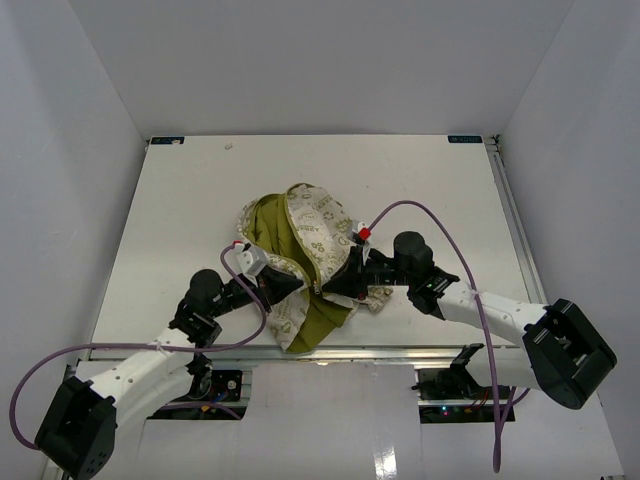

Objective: Zip up the jacket

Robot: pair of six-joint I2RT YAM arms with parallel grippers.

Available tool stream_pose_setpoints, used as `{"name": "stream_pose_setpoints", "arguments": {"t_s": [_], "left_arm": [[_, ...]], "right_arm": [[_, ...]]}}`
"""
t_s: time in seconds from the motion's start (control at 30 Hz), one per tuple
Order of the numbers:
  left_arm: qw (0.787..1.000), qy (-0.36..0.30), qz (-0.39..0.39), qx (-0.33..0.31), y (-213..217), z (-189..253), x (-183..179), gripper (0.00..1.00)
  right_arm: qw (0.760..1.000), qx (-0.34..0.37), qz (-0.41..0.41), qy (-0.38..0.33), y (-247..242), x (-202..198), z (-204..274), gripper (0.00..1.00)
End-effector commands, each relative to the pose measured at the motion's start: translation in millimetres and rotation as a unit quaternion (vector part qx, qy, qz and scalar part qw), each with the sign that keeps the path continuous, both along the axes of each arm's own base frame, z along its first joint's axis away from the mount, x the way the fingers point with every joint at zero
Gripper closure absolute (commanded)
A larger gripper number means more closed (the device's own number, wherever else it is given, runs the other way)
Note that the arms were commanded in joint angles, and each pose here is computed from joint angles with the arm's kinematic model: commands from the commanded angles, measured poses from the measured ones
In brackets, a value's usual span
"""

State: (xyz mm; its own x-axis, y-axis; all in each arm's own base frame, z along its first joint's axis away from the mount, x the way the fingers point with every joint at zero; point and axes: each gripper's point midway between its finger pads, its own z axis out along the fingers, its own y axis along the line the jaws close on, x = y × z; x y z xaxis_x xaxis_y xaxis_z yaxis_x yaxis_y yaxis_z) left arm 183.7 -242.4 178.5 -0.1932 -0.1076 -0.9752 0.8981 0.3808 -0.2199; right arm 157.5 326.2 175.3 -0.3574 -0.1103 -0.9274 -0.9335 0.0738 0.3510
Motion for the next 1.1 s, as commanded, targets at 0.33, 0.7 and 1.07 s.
{"name": "stream_pose_setpoints", "arguments": {"t_s": [0.33, 0.7, 1.07], "left_arm": [[0.998, -0.053, -0.038, -0.019, -2, 16, -15, 1.00], [0.997, -0.053, -0.055, -0.020, -4, 17, -20, 1.00], [0.997, -0.055, -0.057, -0.022, -4, 17, -22, 1.00]], "right_arm": [[0.998, 0.029, 0.049, -0.010, 9, -8, 20, 0.92], [0.998, 0.024, 0.056, -0.004, 9, -9, 14, 0.92], [0.998, 0.024, 0.056, -0.004, 8, -10, 12, 0.92]]}}
